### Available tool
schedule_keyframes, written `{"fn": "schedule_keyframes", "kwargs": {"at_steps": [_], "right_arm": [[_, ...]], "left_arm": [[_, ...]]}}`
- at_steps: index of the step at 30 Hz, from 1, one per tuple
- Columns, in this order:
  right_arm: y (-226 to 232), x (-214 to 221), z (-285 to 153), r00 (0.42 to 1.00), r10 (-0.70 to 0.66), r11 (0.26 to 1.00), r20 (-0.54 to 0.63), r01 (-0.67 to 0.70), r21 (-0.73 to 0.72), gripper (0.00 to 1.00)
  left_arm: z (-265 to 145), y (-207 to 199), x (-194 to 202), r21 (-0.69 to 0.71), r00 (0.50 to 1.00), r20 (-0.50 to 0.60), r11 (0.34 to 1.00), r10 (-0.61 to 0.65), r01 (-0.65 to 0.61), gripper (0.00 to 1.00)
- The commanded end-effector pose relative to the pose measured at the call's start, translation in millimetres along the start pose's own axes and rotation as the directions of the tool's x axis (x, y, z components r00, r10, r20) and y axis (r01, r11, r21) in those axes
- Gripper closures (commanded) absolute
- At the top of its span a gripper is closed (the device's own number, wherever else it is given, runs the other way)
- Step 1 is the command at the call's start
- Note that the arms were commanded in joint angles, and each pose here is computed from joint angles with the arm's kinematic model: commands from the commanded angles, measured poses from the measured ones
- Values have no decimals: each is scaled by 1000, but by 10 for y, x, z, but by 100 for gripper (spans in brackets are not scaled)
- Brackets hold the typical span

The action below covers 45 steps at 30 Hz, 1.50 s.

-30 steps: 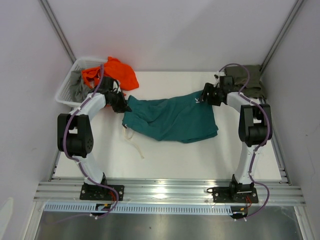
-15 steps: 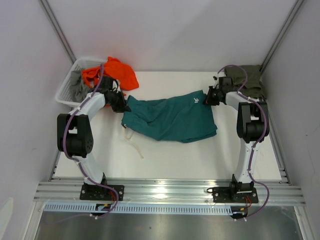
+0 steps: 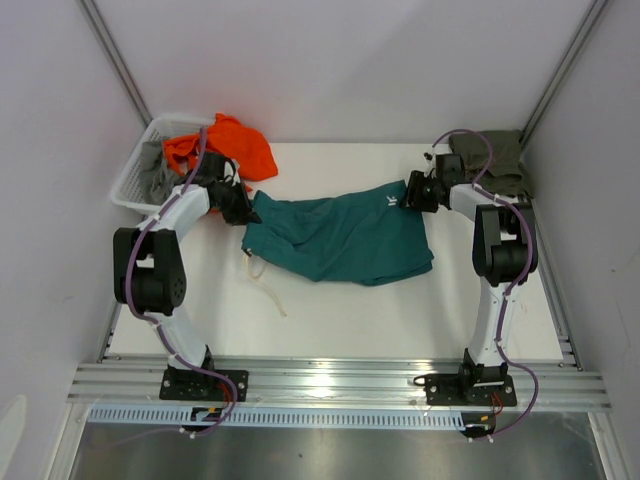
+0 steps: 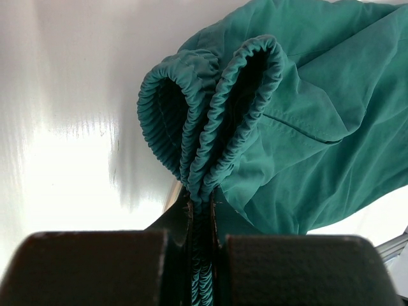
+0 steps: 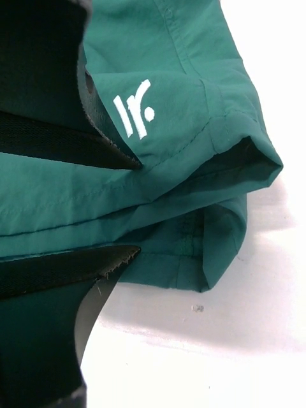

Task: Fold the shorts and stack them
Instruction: Fold the shorts

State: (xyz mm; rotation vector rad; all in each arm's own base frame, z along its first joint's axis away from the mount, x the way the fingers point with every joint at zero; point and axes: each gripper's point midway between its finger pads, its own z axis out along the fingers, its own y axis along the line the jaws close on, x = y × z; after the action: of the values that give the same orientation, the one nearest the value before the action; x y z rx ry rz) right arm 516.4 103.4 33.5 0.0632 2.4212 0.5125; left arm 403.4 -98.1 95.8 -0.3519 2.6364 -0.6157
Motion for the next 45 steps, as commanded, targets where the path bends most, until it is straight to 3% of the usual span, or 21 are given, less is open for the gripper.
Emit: {"fn": "schedule_keyframes", "kwargs": {"at_steps": [1,11,17,21,23,26,29,30,38,45], "right_arm": [[74,-333,-125,994,-60,998,87,59,9,46],[211,-35,11,985,-171,984,1,171,44,49],[202,3,28,988,-152,987,-13,153,50,52],[213,76,38,989,-138,990,-46,140,37,63],[198,135,86,989,-129,990,-78,133,50,63],[112,297,101,985,-107,988,-137,121,95,72],[31,347,86,984,-87,985,-154,109,137,90],[8,370,74,983,-81,983,-163,106,150,100],[-205,102,-123,996,5,975,-85,14,222,100],[-399,28,-181,995,46,962,-92,-19,274,100]], "left_arm": [[-255,-145,-148,46,997,69,998,45,-49,100],[-248,-155,-142,54,997,66,997,44,-48,100],[-250,-158,-126,58,997,64,997,42,-46,100],[-253,-160,-124,60,997,65,997,45,-48,99],[-254,-154,-122,60,997,65,997,45,-49,100],[-251,-151,-119,63,997,65,997,42,-46,100],[-262,-136,-127,64,997,68,997,38,-42,100],[-264,-136,-133,63,997,70,997,38,-43,100],[-251,-49,-95,86,998,59,996,-37,31,100],[-321,98,-211,50,992,110,997,-66,60,99]]}}
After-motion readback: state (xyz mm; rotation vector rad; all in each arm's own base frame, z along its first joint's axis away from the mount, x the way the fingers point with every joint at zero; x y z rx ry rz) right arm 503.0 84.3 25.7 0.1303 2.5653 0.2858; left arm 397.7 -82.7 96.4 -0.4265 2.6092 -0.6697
